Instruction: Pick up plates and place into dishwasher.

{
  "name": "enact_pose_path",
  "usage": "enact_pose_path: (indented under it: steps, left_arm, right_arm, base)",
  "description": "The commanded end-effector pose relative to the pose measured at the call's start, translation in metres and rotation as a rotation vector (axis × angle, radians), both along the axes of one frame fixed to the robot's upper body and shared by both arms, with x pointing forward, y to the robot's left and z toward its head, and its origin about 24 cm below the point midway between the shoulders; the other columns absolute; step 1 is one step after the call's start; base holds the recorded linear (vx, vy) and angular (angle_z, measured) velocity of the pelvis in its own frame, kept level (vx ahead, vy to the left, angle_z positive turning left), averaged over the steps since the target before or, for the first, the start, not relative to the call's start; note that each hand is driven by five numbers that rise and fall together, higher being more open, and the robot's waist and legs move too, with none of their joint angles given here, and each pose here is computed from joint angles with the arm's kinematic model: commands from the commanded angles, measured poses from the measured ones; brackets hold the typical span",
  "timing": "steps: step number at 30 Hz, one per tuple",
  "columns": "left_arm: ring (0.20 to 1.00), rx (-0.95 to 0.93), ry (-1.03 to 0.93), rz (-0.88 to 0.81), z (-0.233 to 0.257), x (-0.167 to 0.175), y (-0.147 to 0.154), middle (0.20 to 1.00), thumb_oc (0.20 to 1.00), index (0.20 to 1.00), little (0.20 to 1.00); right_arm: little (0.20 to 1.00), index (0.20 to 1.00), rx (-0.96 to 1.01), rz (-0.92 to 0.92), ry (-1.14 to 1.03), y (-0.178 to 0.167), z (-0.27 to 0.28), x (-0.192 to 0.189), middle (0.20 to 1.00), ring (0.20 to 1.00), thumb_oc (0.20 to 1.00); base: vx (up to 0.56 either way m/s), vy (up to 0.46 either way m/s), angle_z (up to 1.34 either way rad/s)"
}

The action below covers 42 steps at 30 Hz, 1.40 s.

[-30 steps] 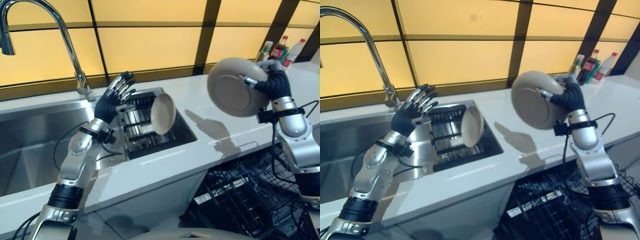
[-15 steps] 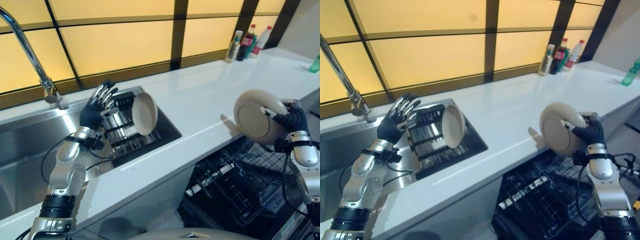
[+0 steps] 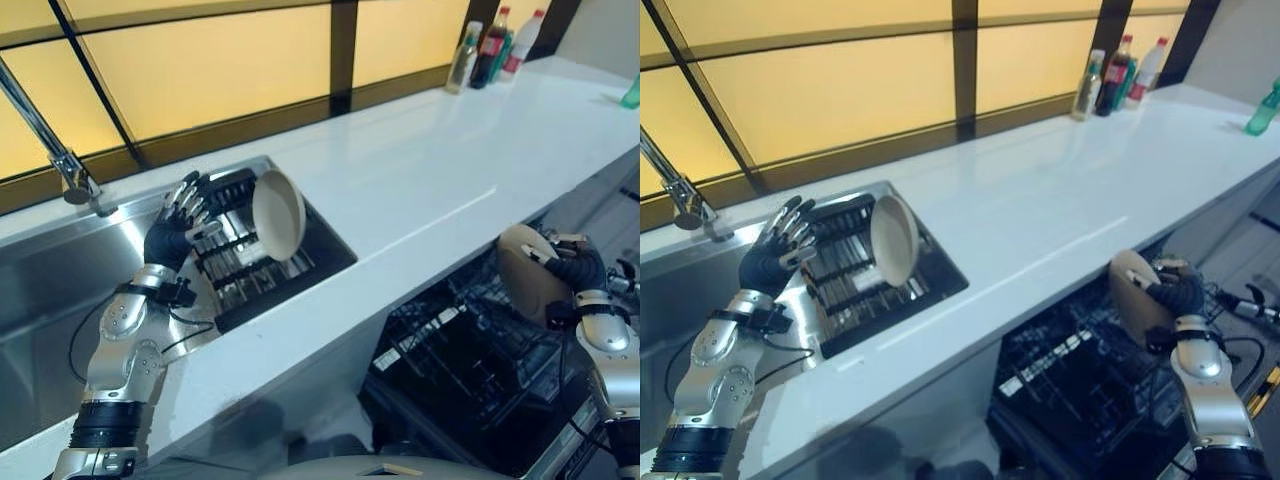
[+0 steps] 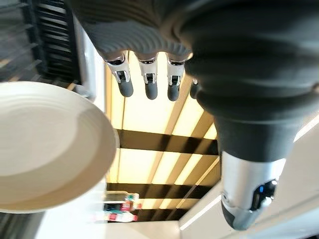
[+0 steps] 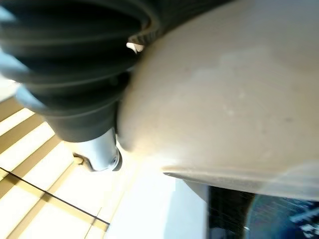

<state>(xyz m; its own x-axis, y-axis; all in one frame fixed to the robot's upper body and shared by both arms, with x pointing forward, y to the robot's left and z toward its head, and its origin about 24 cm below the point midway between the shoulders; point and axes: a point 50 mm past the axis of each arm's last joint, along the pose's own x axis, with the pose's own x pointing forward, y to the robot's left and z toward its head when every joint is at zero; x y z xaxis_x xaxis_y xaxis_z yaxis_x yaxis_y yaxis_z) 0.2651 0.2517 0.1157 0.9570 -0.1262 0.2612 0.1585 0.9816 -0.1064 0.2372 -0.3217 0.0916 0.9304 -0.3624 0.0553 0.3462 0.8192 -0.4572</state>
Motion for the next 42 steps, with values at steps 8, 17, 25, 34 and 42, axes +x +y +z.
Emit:
enact_pose_path:
  steps: [8, 17, 25, 34, 42]
  left_arm:
    - [1.000, 0.034, -0.151, 0.055, 0.035, 0.007, 0.005, 1.000, 1.000, 1.000, 1.000]
    - [1.000, 0.032, -0.246, 0.055, 0.052, 0.015, -0.003, 1.000, 1.000, 1.000, 1.000]
    - [1.000, 0.027, -0.288, 0.059, 0.062, 0.018, -0.008, 1.000, 1.000, 1.000, 1.000]
    - [1.000, 0.031, -0.326, 0.063, 0.075, 0.024, -0.013, 1.000, 1.000, 1.000, 1.000]
    - [1.000, 0.033, -0.329, 0.067, 0.076, 0.024, -0.016, 1.000, 1.000, 1.000, 1.000]
  right_arm:
    - [0.200, 0.200, -0.044, 0.020, -0.109, 0.001, 0.031, 0.026, 0.200, 0.200, 0.200]
    - [0.200, 0.200, -0.066, 0.065, -0.069, 0.007, 0.030, 0.040, 0.200, 0.200, 0.200]
    - [0.200, 0.200, -0.120, 0.117, -0.028, 0.011, 0.034, 0.052, 0.200, 0.200, 0.200]
    - [0.200, 0.200, -0.219, 0.150, 0.012, 0.014, 0.046, 0.065, 0.200, 0.200, 0.200]
    - [0.200, 0.200, -0.236, 0.116, 0.037, 0.009, 0.049, 0.070, 0.200, 0.200, 0.200]
  base:
    - [-0.02, -0.003, -0.10]
    - [-0.10, 0.005, -0.01]
    - [-0.04, -0.003, -0.01]
    - [-0.01, -0.004, -0.01]
    - [0.00, -0.008, 0.01]
